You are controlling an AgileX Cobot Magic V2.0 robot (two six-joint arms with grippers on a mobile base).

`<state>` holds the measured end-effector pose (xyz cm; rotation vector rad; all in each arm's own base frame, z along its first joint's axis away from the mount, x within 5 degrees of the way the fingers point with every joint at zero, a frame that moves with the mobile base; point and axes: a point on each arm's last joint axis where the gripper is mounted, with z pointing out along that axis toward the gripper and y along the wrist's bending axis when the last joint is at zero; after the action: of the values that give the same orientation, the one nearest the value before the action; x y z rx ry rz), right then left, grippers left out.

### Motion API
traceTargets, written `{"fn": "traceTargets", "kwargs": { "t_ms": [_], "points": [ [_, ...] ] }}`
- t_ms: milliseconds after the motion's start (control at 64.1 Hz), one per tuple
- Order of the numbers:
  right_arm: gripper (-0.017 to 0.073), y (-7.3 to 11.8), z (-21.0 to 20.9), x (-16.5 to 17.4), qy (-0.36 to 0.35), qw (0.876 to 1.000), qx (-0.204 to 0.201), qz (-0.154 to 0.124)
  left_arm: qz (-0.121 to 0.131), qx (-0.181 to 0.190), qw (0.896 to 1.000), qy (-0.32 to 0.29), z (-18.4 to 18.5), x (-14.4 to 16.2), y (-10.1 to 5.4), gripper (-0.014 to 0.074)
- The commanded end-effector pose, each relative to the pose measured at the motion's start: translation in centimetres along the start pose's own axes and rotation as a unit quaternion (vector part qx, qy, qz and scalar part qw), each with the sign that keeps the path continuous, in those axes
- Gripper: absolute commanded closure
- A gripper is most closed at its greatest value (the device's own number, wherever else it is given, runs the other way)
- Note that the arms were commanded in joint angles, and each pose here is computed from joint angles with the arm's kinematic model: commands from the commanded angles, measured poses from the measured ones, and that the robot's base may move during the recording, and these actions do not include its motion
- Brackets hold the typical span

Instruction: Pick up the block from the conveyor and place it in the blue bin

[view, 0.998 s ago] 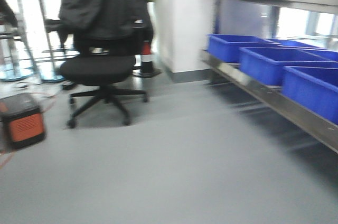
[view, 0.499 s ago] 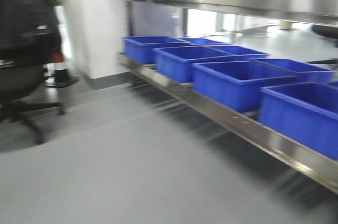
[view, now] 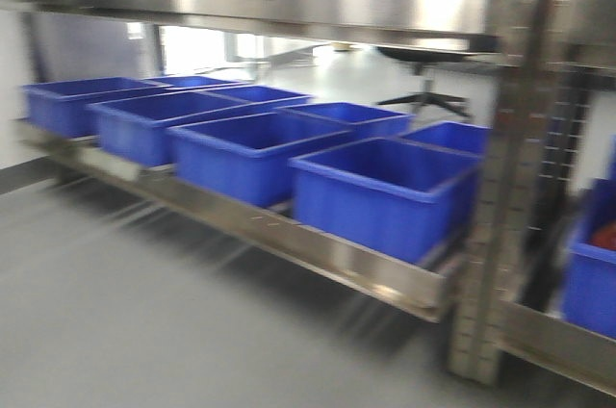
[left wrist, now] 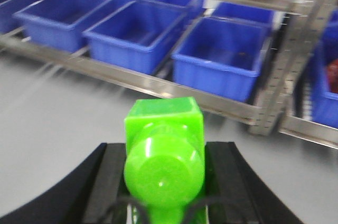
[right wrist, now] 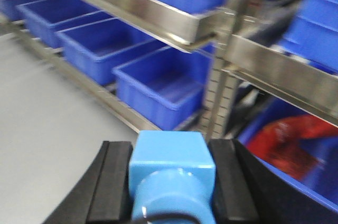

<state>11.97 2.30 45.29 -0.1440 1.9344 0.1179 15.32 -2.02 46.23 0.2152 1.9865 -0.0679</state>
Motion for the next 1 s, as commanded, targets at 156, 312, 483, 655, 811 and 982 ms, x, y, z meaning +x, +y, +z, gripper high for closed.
{"fn": "traceTargets", "kwargs": {
  "t_ms": [156, 312, 483, 655, 811, 982],
  "points": [
    [0.0722, -0.02, -0.19, -0.34, -0.015, 1.0, 0.001, -0.007, -0.003, 0.005, 1.0, -0.011, -0.16, -0.18, -0.15, 0.0704],
    [0.0722, -0.02, -0.19, -0.34, -0.015, 1.0, 0.001, -0.007, -0.003, 0.005, 1.0, -0.011, -0.16, -0.18, -0.15, 0.0704],
    [0.0722, -0.02, -0.19, -0.34, -0.015, 1.0, 0.001, -0.007, -0.003, 0.005, 1.0, -0.011, -0.16, -0.18, -0.15, 0.0704],
    [0.0722, -0.02, -0.19, -0.34, -0.015, 1.0, 0.001, -0.007, -0.003, 0.005, 1.0, -0.011, -0.16, -0.18, -0.15, 0.0704],
    [0.0722, -0.02, -0.19, -0.34, -0.015, 1.0, 0.001, -0.007, -0.003, 0.005, 1.0, -0.011, -0.16, -0.18, -0.15, 0.0704],
    [0.0722, -0.02, -0.19, -0.34, -0.015, 1.0, 0.001, -0.007, -0.003, 0.005, 1.0, -0.011, -0.16, -0.18, -0.15, 0.0704]
  ]
}}
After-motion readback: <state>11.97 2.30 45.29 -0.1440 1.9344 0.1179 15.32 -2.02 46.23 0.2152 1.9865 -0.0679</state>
